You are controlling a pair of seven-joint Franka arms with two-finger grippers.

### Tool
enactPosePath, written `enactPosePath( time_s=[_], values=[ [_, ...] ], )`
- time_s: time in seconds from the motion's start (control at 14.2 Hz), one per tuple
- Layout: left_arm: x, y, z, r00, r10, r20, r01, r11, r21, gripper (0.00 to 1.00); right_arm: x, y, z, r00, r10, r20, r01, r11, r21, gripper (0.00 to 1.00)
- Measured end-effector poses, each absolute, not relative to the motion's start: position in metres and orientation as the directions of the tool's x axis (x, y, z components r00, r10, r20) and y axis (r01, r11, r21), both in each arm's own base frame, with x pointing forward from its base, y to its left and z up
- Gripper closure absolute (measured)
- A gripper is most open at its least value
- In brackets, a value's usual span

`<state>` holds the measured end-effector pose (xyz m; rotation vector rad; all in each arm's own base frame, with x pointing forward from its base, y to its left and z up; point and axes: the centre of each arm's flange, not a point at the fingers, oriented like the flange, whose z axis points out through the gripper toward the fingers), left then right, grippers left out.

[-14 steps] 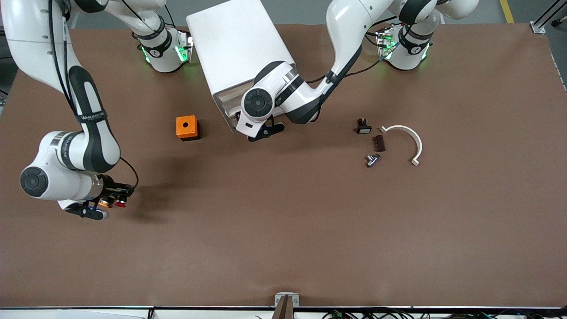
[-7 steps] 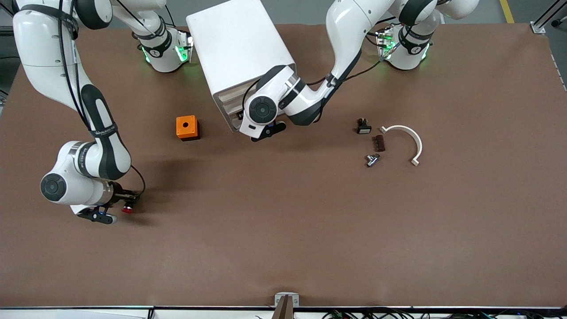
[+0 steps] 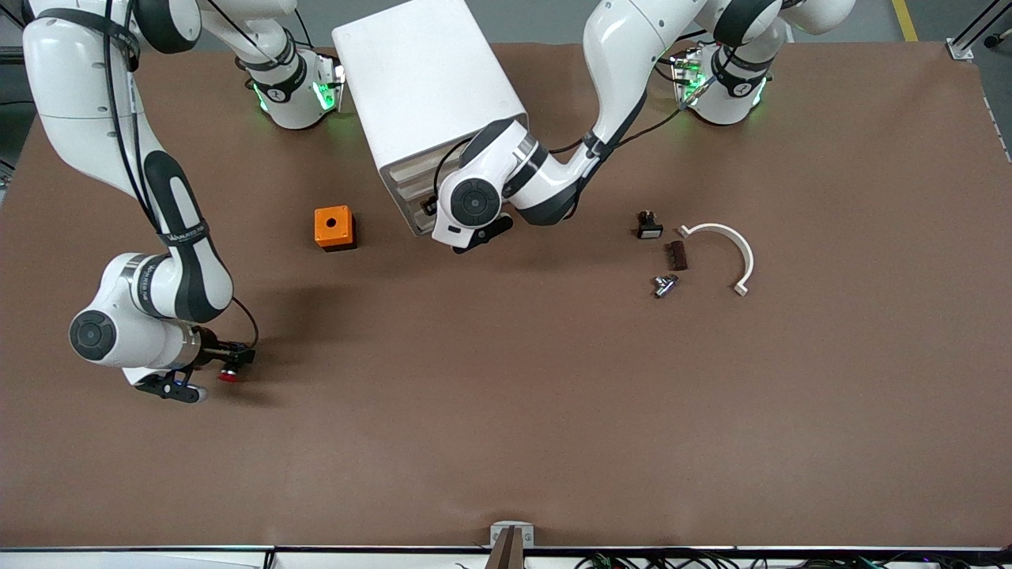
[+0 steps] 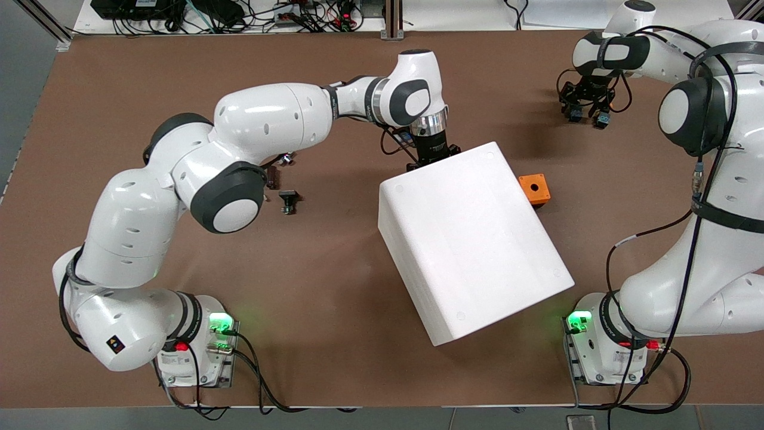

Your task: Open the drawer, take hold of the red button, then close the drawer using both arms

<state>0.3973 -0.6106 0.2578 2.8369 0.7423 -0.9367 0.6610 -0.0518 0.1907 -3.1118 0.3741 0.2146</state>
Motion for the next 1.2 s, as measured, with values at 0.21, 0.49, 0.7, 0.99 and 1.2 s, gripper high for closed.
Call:
enactPosePath(
  time_s=[0.21, 0.49, 0.7, 0.99, 1.2],
  values=[
    [0.399, -0.609, 0.257, 0.679, 0.463, -0.57, 0.494, -0.862, -0.113, 0.0, 0.672, -0.052, 0.224, 0.969, -0.236, -0.08, -0.236, -0.972, 0.004, 0.0],
    [0.429, -0.591, 0.262, 0.674, 0.504, -0.54, 0.539, -0.835, -0.106, 0.0, 0.677, -0.052, 0.301, 0.972, -0.236, 0.002, -0.236, -0.972, -0.018, 0.0],
    [0.49, -0.548, 0.292, 0.711, 0.541, -0.45, 0.582, -0.811, -0.057, 0.01, 0.672, -0.052, 0.352, 0.972, -0.234, 0.031, -0.233, -0.972, -0.031, 0.0],
    [0.569, -0.466, 0.392, 0.785, 0.52, -0.337, 0.582, -0.806, 0.11, 0.01, 0.657, -0.05, 0.421, 0.973, -0.225, 0.047, -0.223, -0.974, -0.045, 0.0],
    [0.585, -0.394, 0.475, 0.842, 0.458, -0.285, 0.507, -0.853, 0.127, 0.01, 0.641, -0.046, 0.473, 0.973, -0.216, 0.081, -0.211, -0.976, -0.059, 0.0]
  ],
)
